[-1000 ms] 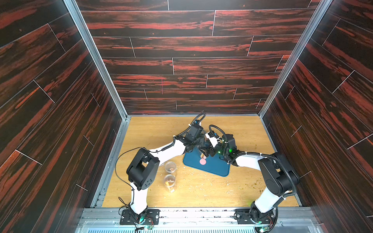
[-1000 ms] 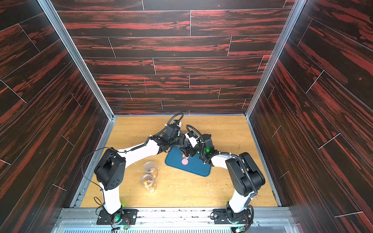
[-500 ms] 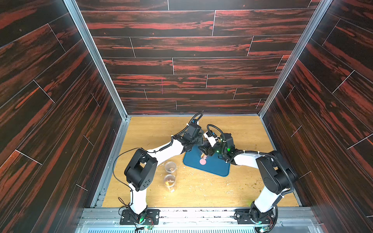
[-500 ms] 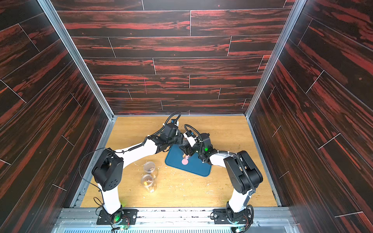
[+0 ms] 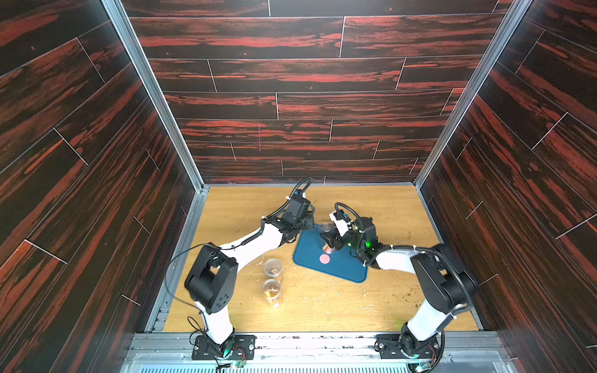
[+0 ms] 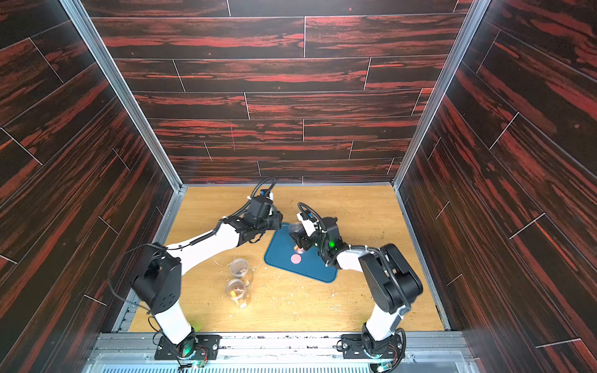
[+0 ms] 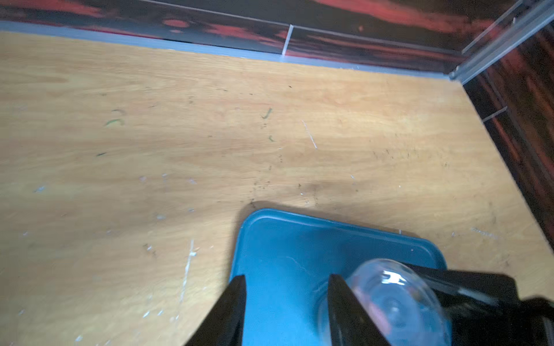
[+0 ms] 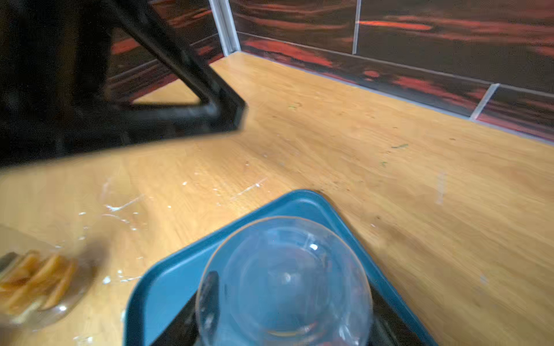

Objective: Pour the cookies out of the jar
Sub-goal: Pour the cookies in the jar onto the tray.

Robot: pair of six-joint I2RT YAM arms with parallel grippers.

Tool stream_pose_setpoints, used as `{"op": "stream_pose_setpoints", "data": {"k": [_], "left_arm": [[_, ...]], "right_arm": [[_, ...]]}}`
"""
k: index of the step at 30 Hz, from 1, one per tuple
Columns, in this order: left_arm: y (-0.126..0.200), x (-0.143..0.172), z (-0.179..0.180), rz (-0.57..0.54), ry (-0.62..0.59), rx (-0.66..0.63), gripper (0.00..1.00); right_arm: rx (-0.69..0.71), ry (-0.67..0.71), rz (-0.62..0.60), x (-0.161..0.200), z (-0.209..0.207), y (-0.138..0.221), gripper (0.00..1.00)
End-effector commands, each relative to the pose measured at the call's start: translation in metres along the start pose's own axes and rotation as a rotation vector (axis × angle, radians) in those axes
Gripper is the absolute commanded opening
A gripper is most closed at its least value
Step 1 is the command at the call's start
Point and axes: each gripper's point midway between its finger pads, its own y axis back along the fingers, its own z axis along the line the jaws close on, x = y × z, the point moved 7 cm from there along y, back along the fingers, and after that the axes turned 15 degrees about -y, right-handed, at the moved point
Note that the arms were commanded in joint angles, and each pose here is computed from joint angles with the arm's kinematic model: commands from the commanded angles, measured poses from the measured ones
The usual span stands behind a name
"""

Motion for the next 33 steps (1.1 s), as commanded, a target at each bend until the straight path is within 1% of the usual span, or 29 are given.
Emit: {"op": "stream_pose_setpoints", "data": {"k": [1, 2, 5, 7, 10, 12, 13, 15, 16, 17, 18, 19, 20, 21, 22, 23, 24, 26, 27, 28, 29, 30, 32, 33], "left_arm": [[0.021, -0.001, 0.006, -0.005, 0.076, 0.008, 0.48], [0.022, 0.002, 0.007, 0.002, 0.093, 0.015, 0.48], [0.022, 0.011, 0.011, 0.025, 0.159, 0.04, 0.49], [0.021, 0.017, 0.013, 0.045, 0.201, 0.061, 0.5], [0.018, 0.027, 0.016, 0.087, 0.228, 0.073, 0.52], [0.018, 0.029, 0.017, 0.11, 0.235, 0.082, 0.54], [0.019, 0.03, 0.018, 0.121, 0.236, 0.084, 0.55], [0.02, 0.031, 0.019, 0.122, 0.237, 0.083, 0.57], [0.021, 0.032, 0.02, 0.124, 0.237, 0.082, 0.58], [0.021, 0.033, 0.021, 0.127, 0.24, 0.08, 0.59], [0.022, 0.034, 0.022, 0.127, 0.247, 0.08, 0.6], [0.022, 0.036, 0.022, 0.13, 0.255, 0.083, 0.61], [0.023, 0.036, 0.023, 0.126, 0.258, 0.086, 0.63], [0.023, 0.037, 0.023, 0.128, 0.261, 0.089, 0.64], [0.023, 0.038, 0.023, 0.134, 0.263, 0.091, 0.64], [0.023, 0.039, 0.023, 0.136, 0.264, 0.094, 0.66], [0.023, 0.039, 0.023, 0.132, 0.266, 0.104, 0.68], [0.025, 0.038, 0.021, 0.123, 0.258, 0.127, 0.71], [0.026, 0.037, 0.019, 0.122, 0.238, 0.143, 0.72], [0.027, 0.037, 0.017, 0.124, 0.21, 0.163, 0.74], [0.028, 0.037, 0.015, 0.127, 0.179, 0.183, 0.75], [0.03, 0.037, 0.014, 0.127, 0.141, 0.195, 0.76], [0.034, 0.041, 0.016, 0.138, 0.078, 0.193, 0.78], [0.037, 0.042, 0.016, 0.137, 0.041, 0.191, 0.79]], "right_arm": [[0.047, 0.111, -0.168, -0.03, 0.013, 0.017, 0.5], [0.054, 0.117, -0.166, -0.028, 0.015, 0.018, 0.5], [0.093, 0.158, -0.23, -0.03, 0.021, 0.024, 0.5], [0.126, 0.153, -0.279, -0.035, 0.02, 0.03, 0.5], [0.093, 0.188, -0.28, -0.037, 0.031, 0.028, 0.51], [0.123, 0.167, -0.309, -0.039, 0.029, 0.032, 0.51], [0.115, 0.161, -0.317, -0.04, 0.031, 0.033, 0.51], [0.06, 0.15, -0.296, -0.039, 0.038, 0.031, 0.52], [0.074, 0.145, -0.301, -0.039, 0.037, 0.033, 0.52], [0.121, 0.123, -0.328, -0.039, 0.032, 0.037, 0.53], [0.131, 0.082, -0.356, -0.04, 0.029, 0.041, 0.52], [0.047, 0.085, -0.335, -0.038, 0.038, 0.038, 0.51], [-0.011, 0.11, -0.287, -0.036, 0.047, 0.033, 0.53], [0.008, 0.115, -0.252, -0.034, 0.049, 0.03, 0.54], [0.073, 0.06, -0.286, -0.034, 0.039, 0.036, 0.54], [0.071, 0.004, -0.328, -0.035, 0.032, 0.043, 0.54], [0.035, -0.038, -0.35, -0.037, 0.029, 0.048, 0.54], [0.076, -0.069, -0.329, -0.038, 0.02, 0.053, 0.53], [0.065, -0.083, -0.336, -0.04, 0.019, 0.055, 0.53], [0.022, -0.077, -0.327, -0.043, 0.024, 0.054, 0.53], [0.006, -0.079, -0.298, -0.045, 0.026, 0.052, 0.53], [-0.001, -0.102, -0.279, -0.05, 0.024, 0.051, 0.53], [0.007, -0.211, -0.308, -0.058, 0.013, 0.059, 0.52], [-0.035, -0.213, -0.31, -0.06, 0.017, 0.06, 0.5]]}}
